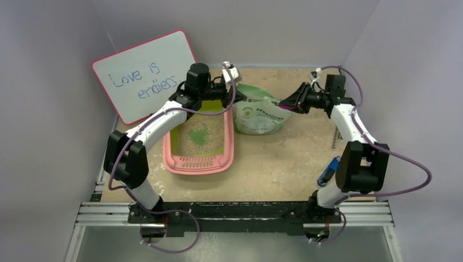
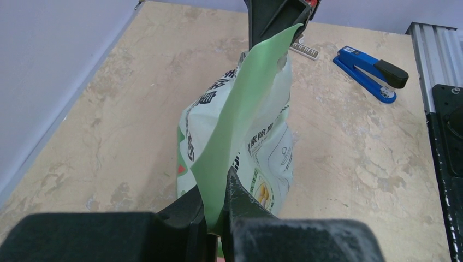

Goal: Fill the litter box with clean litter
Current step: 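Scoop the cat litter from the cat litter bag.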

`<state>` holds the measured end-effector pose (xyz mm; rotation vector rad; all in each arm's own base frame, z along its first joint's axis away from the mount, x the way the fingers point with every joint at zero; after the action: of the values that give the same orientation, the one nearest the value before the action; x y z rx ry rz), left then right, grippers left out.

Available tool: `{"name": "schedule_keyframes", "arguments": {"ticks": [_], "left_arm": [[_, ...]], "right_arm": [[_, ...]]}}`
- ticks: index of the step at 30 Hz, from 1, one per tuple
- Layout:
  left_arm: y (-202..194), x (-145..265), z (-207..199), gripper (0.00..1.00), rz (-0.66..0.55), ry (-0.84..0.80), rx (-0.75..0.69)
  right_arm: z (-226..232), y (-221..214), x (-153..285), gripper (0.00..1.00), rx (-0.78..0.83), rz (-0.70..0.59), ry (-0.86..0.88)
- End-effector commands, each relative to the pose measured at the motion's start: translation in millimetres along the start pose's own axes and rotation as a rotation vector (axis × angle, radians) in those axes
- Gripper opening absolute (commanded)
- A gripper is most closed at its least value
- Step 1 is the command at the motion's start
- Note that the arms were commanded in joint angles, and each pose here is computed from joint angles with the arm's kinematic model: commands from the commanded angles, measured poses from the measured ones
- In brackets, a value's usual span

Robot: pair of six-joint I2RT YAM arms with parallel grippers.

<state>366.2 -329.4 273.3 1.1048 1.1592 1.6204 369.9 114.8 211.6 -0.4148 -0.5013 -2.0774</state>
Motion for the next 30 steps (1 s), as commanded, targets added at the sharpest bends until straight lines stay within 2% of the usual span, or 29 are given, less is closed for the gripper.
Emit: {"name": "schedule_keyframes", "arguments": {"ticks": [1, 10, 25, 30], "left_arm": [[53.2, 2.3, 5.3, 0.00, -0.122, -0.007, -0.128], [51.8, 1.5, 7.4, 0.00, -0.118, 0.001, -0.127], [55.5, 1.7, 8.2, 0.00, -0.127, 0.004, -0.129], [56.7, 1.7, 8.2, 0.00, -0.131, 0.004, -0.128]], "right_arm": [[60.1, -9.7, 39.4, 0.00, 0.011, 0.083, 0.371], [47.8, -3.9, 82.2, 0.00, -0.073, -0.008, 0.485], [8.8, -3.8, 106.4, 0.00, -0.219, -0.120, 0.462], [6.6, -7.2, 111.6, 0.00, -0.288, -0.159, 0.541]]}}
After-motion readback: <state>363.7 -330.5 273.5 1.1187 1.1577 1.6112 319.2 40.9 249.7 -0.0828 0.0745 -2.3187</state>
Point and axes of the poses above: each gripper's point midway between its finger pads, its own x axis back along the fingers, its own z axis along the line the jaws close on, y = z × x, the point moved 1 cm from there along x, back along the fingers, and after that the axes turned 8 degrees about -x, right-handed, at the moved point
